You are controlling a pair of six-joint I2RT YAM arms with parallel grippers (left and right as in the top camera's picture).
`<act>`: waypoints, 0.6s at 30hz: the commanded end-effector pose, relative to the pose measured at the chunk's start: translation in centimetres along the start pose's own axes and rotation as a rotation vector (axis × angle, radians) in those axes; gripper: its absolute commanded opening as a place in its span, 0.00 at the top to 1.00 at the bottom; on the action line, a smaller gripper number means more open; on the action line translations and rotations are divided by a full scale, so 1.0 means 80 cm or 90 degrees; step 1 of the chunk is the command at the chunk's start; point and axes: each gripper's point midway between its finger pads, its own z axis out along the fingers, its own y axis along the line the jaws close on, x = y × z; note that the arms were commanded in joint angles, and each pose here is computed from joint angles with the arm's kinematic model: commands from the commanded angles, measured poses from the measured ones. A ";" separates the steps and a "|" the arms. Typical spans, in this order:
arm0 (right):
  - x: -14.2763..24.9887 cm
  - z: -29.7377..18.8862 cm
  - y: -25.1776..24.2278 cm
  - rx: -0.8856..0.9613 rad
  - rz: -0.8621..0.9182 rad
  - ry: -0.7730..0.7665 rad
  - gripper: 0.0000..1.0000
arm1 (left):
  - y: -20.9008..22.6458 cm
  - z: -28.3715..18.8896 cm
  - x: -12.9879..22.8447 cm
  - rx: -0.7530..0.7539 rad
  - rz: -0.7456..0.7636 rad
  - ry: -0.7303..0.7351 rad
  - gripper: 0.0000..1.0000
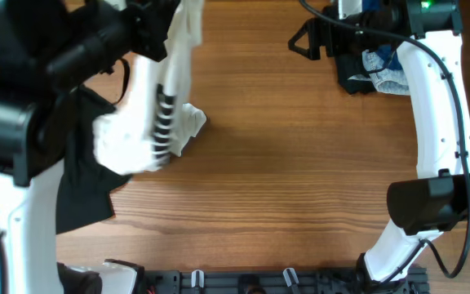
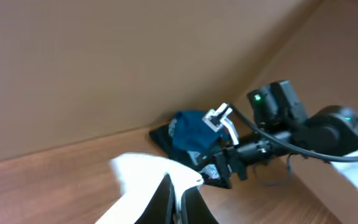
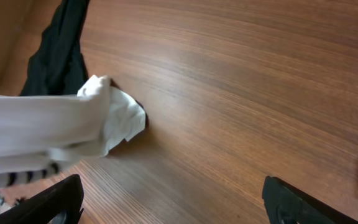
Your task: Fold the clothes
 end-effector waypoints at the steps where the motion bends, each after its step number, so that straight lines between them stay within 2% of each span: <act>1: 0.003 0.010 0.032 -0.055 -0.073 0.008 0.04 | -0.003 -0.027 -0.018 0.003 0.022 -0.037 0.96; 7: 0.012 0.057 0.062 -0.093 -0.091 0.023 0.03 | -0.017 -0.096 -0.048 -0.009 -0.003 -0.115 0.96; 9: 0.009 0.070 0.070 -0.099 -0.085 0.014 0.04 | -0.053 -0.122 -0.047 0.057 -0.009 -0.122 0.96; 10: 0.005 0.075 0.071 -0.095 -0.078 0.007 0.04 | -0.084 -0.139 -0.045 0.126 -0.007 -0.119 0.96; 12: -0.002 0.078 0.070 -0.090 -0.064 -0.006 0.04 | -0.111 -0.158 -0.043 0.181 0.009 -0.122 0.96; 18: -0.004 0.069 0.050 -0.080 -0.013 -0.011 0.05 | -0.087 -0.140 -0.063 0.126 0.008 -0.158 0.96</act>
